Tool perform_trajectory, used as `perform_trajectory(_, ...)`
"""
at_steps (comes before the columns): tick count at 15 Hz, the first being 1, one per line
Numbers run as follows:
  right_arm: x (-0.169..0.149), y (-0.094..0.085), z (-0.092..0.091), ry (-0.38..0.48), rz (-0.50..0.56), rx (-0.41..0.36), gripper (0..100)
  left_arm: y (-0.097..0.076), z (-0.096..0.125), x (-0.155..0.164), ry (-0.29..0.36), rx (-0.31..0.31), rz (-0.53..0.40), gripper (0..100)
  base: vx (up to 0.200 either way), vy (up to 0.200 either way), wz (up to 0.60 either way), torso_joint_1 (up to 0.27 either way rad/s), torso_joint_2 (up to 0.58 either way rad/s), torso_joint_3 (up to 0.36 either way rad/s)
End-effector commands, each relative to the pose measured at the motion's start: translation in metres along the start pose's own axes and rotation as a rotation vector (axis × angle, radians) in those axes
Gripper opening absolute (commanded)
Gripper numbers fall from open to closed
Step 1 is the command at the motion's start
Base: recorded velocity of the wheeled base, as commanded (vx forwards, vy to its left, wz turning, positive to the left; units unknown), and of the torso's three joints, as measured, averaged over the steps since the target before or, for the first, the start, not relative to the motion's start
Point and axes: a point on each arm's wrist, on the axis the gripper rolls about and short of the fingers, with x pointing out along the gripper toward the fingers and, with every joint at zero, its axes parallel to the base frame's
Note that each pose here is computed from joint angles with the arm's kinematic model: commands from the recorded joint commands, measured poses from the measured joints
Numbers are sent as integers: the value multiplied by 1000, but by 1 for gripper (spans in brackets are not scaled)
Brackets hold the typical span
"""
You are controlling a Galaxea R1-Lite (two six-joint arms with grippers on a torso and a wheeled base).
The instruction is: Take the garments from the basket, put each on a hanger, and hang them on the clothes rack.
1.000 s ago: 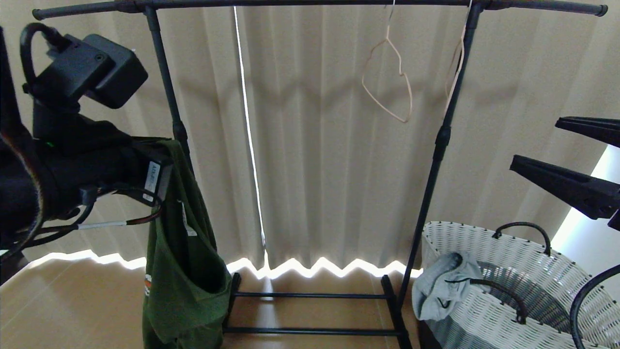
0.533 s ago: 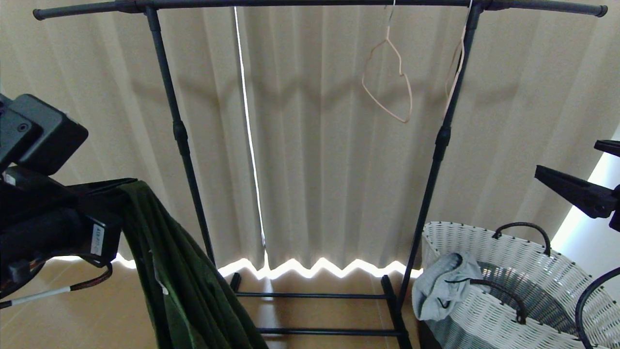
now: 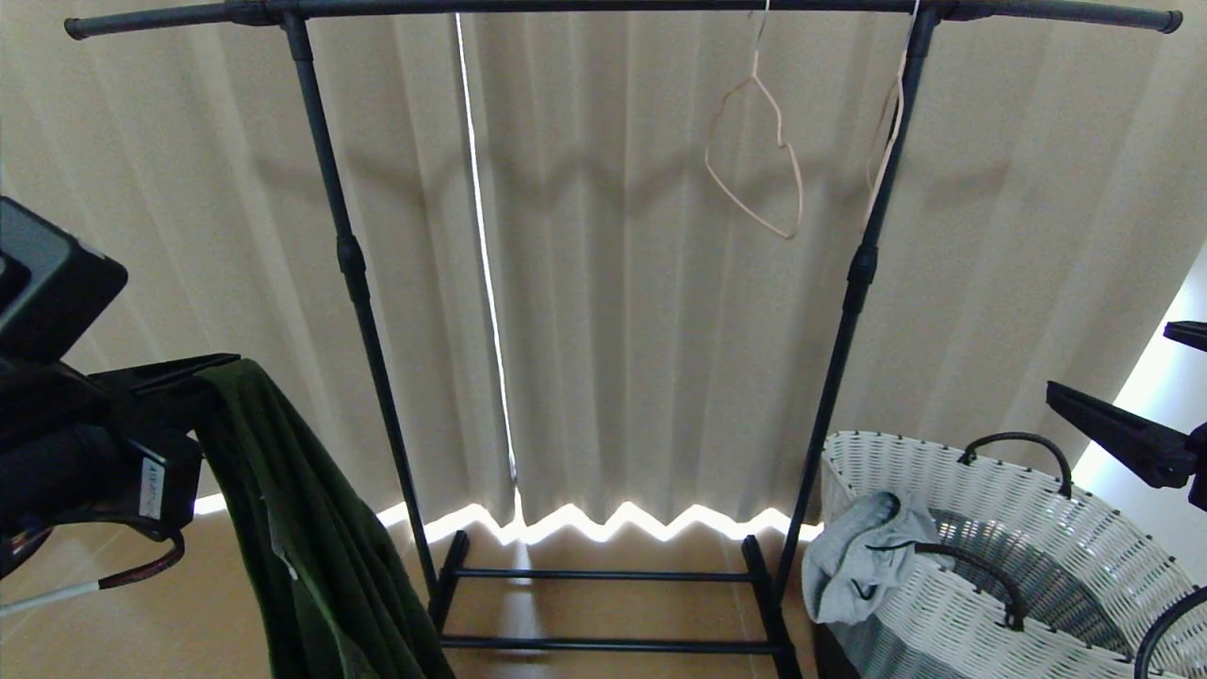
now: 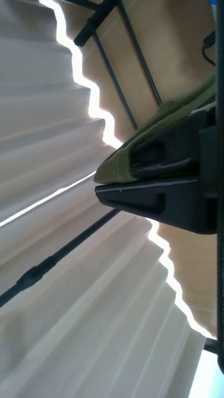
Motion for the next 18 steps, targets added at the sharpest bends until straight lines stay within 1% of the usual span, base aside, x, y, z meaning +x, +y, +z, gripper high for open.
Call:
perform_trajectory(1, 1, -2, -3, 14, -14, 3, 100, 1, 1, -1, -5, 0, 4, 0, 0, 0, 0, 0, 0, 0)
perform_trajectory(3, 0, -2, -10, 42, -42, 5, 100, 1, 0, -2, -5, 0, 4, 0, 0, 0, 0, 0, 0, 0)
perform_trajectory(6, -3, 0, -15, 49, -36, -25, 100, 1, 0, -2, -5, -2, 4, 0, 0, 0, 0, 0, 0, 0)
perform_trajectory(9, -2, 0, -16, 29, -43, -25, 100, 1, 0, -2, -7, -2, 3, 0, 0, 0, 0, 0, 0, 0)
perform_trajectory(13, -1, 1, -19, 28, -44, -29, 100, 1, 0, -3, -7, -5, 6, 0, 0, 0, 0, 135, -178, -201)
perform_trajectory(16, 0, 1, -20, 33, -47, -27, 100, 3, -5, 0, 21, -4, 26, 0, 0, 0, 0, 183, -551, -250)
perform_trajectory(18, 1, 1, -20, 35, -47, -27, 100, 2, -10, 2, 42, 4, 25, 0, 0, 0, 0, 44, -571, -254)
